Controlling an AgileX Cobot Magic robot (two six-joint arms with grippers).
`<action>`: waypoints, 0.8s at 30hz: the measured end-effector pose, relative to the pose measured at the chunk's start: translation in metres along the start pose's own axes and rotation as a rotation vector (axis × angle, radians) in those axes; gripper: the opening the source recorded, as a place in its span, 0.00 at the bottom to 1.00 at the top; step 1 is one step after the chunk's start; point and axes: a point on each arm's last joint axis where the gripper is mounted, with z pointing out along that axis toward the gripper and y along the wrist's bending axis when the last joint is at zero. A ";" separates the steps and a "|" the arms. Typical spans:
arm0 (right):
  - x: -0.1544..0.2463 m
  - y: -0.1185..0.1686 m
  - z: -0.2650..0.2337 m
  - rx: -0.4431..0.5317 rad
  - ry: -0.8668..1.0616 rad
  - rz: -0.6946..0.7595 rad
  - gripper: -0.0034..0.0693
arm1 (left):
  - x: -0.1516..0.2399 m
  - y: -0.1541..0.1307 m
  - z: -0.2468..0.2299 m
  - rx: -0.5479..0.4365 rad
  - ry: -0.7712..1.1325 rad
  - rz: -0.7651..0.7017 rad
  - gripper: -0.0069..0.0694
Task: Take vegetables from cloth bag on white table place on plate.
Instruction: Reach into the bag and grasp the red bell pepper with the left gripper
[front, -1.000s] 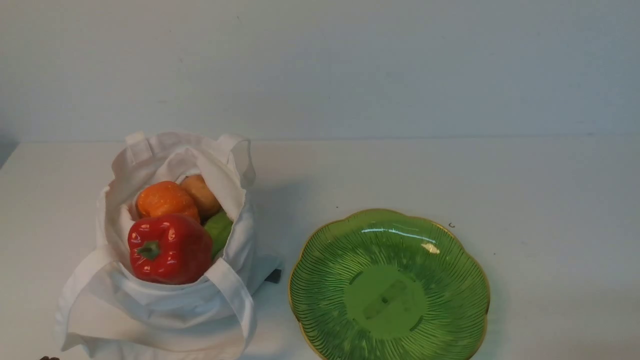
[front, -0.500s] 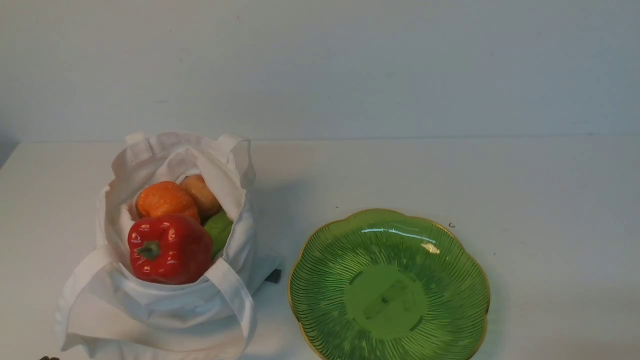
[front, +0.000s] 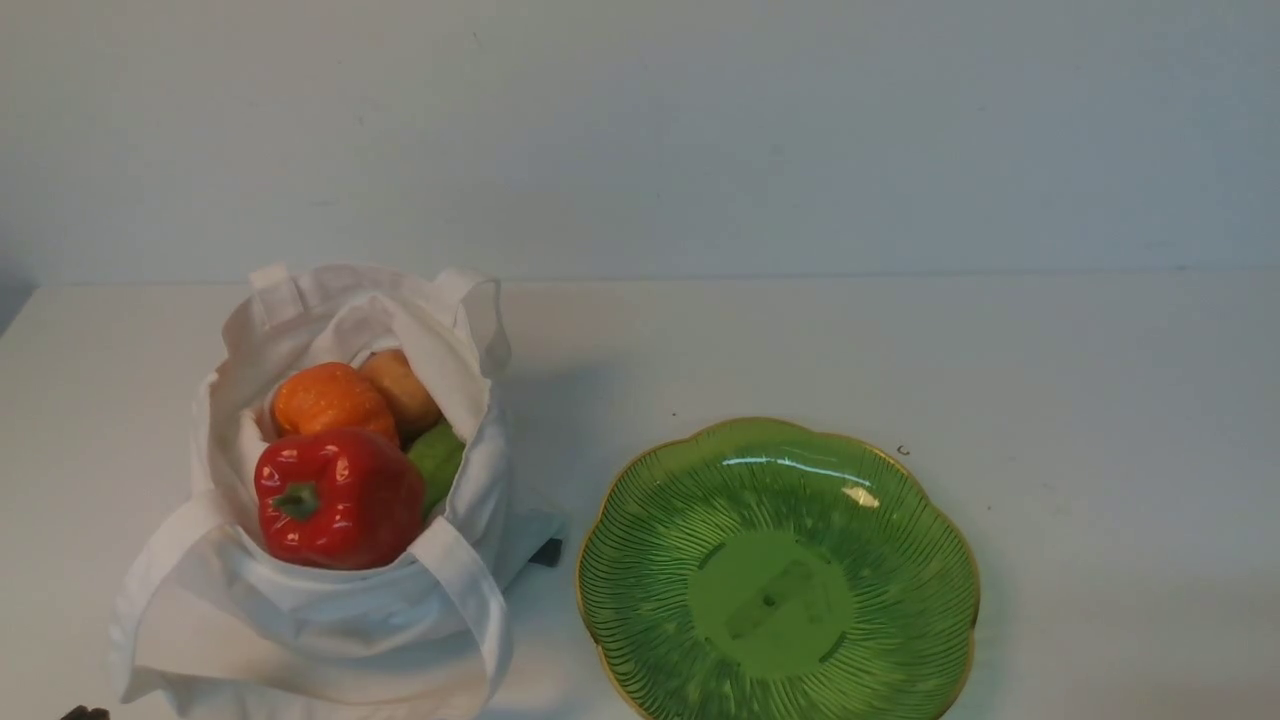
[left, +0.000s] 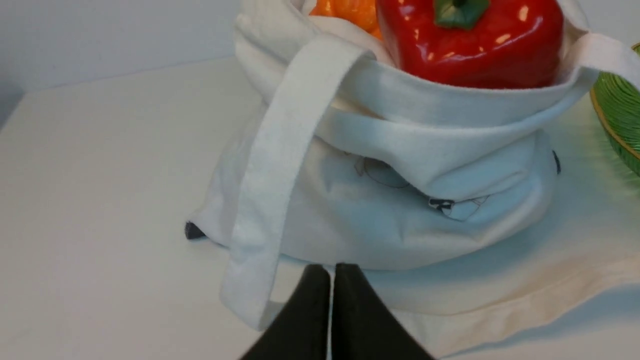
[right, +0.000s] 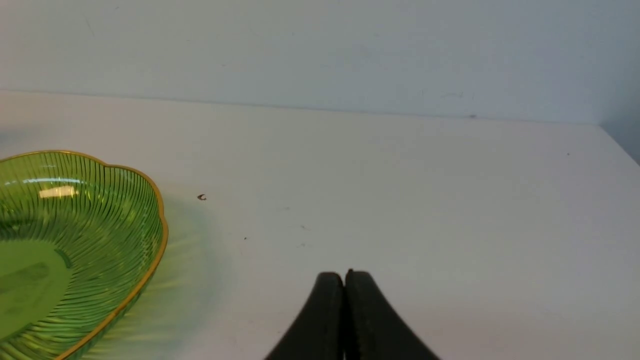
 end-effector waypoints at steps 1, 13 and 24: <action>0.000 0.000 0.000 0.000 0.000 0.000 0.03 | -0.001 0.000 0.000 0.000 -0.012 -0.007 0.08; 0.000 0.000 0.000 0.000 0.000 0.000 0.03 | -0.035 0.005 -0.007 0.024 -0.400 -0.405 0.08; 0.000 0.000 0.000 0.000 0.000 0.000 0.03 | -0.164 0.012 -0.055 0.074 -0.640 -0.407 0.08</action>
